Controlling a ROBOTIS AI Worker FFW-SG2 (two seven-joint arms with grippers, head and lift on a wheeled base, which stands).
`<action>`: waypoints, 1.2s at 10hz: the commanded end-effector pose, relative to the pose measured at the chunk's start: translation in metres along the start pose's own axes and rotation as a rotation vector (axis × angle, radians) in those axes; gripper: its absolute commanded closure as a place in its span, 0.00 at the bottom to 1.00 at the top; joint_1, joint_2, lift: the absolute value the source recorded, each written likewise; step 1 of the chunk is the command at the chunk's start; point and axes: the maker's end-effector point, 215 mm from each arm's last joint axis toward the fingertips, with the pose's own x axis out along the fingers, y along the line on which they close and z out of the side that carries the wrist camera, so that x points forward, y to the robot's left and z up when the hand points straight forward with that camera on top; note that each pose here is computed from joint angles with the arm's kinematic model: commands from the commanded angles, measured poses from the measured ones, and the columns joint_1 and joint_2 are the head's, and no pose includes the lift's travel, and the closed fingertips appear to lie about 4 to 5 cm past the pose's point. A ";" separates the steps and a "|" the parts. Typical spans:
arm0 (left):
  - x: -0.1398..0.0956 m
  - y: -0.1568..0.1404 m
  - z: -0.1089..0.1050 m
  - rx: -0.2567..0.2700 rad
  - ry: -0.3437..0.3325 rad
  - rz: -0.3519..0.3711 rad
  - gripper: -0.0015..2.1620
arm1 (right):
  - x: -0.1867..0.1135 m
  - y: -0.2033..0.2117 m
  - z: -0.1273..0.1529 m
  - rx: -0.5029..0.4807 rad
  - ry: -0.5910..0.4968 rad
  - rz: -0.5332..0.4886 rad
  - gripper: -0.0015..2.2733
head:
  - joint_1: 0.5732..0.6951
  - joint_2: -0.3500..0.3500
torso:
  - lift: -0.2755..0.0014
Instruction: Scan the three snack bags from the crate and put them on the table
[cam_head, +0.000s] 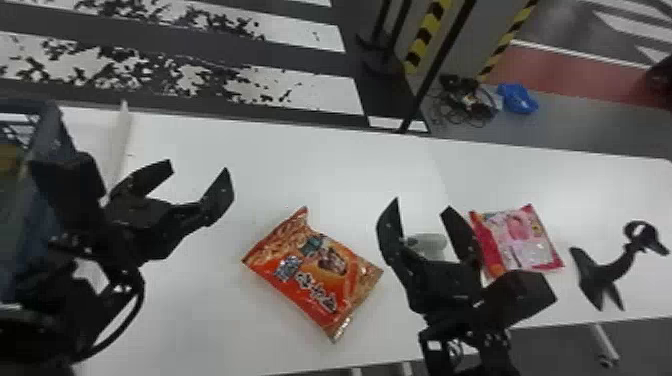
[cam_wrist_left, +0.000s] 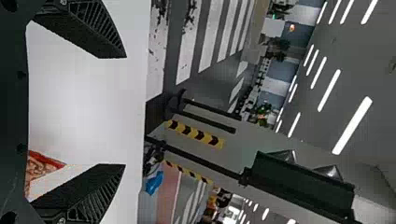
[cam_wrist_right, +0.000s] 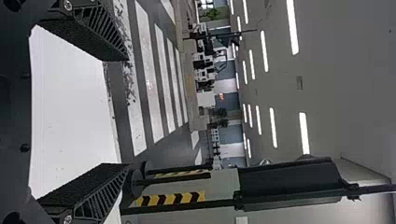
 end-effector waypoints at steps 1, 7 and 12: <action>-0.036 0.012 0.021 0.006 -0.040 0.040 0.02 | -0.001 0.003 -0.010 -0.008 0.032 0.013 0.03 | 1.00 0.15 | 0.66; -0.135 0.077 0.031 0.080 -0.123 0.267 0.02 | -0.020 0.042 -0.087 -0.088 0.254 0.203 0.05 | 1.00 0.40 | 0.66; -0.149 0.080 0.017 0.073 -0.112 0.298 0.02 | -0.084 0.094 -0.148 -0.280 0.535 0.352 0.05 | 1.00 0.61 | 0.66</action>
